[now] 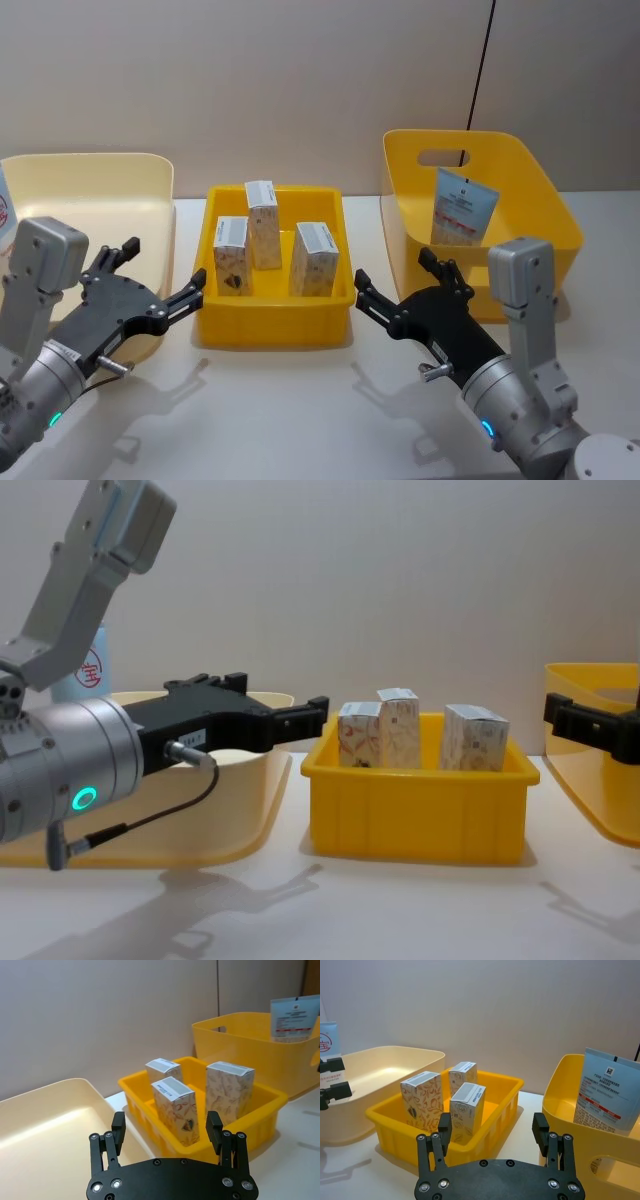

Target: Bimanual collaborative sorting of washing and personal care products

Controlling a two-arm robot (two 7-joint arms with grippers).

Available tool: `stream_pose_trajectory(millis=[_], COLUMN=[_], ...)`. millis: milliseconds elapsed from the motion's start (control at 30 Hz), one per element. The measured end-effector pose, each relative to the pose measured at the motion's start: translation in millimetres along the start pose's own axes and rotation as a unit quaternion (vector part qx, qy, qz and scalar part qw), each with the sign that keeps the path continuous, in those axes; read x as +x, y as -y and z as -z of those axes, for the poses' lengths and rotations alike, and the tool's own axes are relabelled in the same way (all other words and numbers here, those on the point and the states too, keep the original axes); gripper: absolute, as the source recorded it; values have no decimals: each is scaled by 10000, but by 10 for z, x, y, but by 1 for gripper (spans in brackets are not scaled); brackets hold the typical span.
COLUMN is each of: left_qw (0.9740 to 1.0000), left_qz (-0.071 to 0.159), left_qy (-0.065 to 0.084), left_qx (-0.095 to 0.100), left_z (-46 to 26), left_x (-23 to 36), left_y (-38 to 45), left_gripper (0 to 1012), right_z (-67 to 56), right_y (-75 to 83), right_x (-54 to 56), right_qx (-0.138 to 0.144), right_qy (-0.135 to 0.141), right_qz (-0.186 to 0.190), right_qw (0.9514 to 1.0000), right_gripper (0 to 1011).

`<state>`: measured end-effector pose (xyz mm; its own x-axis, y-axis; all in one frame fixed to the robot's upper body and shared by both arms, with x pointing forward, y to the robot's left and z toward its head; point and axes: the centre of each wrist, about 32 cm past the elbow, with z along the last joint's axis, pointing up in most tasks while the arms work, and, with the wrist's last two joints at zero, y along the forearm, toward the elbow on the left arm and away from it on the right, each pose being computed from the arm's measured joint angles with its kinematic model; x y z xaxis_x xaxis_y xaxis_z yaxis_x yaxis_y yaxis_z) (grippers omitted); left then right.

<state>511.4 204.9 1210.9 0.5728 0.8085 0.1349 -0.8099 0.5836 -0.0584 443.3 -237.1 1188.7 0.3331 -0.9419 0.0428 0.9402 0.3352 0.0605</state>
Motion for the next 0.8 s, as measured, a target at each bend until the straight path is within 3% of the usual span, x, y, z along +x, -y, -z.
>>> stream_pose_trajectory(millis=[233,467,800], left_qw=[9989,9959,9944], left_qz=[-381,-737,-867], left_qy=[269,522,611], left_qx=[34,34,27], left_z=[18,30,34], left_x=[-77,-149,-174], left_y=[-54,-105,-124], left_gripper=[1003,1003,1003], right_z=[0,0,0], right_y=[0,0,0], right_x=[0,0,1], right_qx=[0,-1,-1], right_qy=[1,2,2], right_qz=[2,2,3], right_qw=[10000,10000,10000], right_gripper=[1001,1001,1001])
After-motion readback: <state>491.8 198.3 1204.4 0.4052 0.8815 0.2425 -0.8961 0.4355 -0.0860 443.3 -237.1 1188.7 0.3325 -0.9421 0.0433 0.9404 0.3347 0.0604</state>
